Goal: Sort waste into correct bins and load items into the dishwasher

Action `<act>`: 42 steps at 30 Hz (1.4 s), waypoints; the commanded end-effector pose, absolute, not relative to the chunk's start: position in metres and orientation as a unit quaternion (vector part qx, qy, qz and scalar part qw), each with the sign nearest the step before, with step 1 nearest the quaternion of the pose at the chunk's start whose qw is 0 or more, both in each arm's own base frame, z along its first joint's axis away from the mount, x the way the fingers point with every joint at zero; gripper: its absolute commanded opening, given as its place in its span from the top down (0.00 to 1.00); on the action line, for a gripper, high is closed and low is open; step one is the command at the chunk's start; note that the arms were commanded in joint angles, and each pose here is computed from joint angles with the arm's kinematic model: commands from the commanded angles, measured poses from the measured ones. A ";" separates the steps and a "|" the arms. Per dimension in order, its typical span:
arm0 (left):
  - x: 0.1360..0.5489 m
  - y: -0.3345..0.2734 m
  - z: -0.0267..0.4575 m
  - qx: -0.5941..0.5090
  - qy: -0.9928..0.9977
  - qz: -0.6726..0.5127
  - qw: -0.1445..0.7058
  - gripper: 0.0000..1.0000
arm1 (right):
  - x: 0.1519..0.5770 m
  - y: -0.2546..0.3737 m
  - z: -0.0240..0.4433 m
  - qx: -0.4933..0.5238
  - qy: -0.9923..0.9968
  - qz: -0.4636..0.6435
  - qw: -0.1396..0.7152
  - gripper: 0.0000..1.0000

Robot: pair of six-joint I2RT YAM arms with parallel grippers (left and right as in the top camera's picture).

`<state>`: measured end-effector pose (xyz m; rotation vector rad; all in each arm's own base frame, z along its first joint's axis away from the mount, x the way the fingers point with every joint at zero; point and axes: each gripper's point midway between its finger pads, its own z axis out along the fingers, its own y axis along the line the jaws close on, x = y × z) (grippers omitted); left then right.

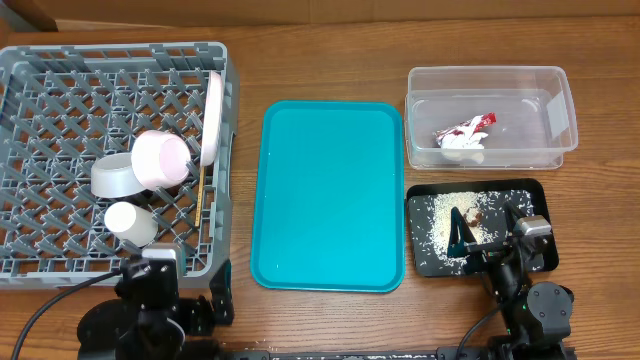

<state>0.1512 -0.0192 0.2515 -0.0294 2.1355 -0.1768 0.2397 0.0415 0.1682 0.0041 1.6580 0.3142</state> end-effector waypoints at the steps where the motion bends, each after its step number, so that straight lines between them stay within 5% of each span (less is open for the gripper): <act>1: 0.166 -0.013 0.234 -0.004 0.854 -0.051 0.517 0.00 | 0.240 0.041 0.168 0.002 0.731 0.138 0.668 0.00; 6: 0.201 -0.020 0.189 -0.020 0.804 -0.094 0.587 0.00 | 0.240 0.041 0.168 0.002 0.731 0.138 0.668 0.00; 15: 0.243 -0.030 0.187 0.024 0.694 -0.099 0.712 0.00 | 0.240 0.041 0.168 0.002 0.731 0.138 0.668 0.00; 42: 0.244 -0.030 0.160 0.018 0.728 -0.100 0.678 0.00 | 0.240 0.041 0.168 0.002 0.731 0.138 0.668 0.00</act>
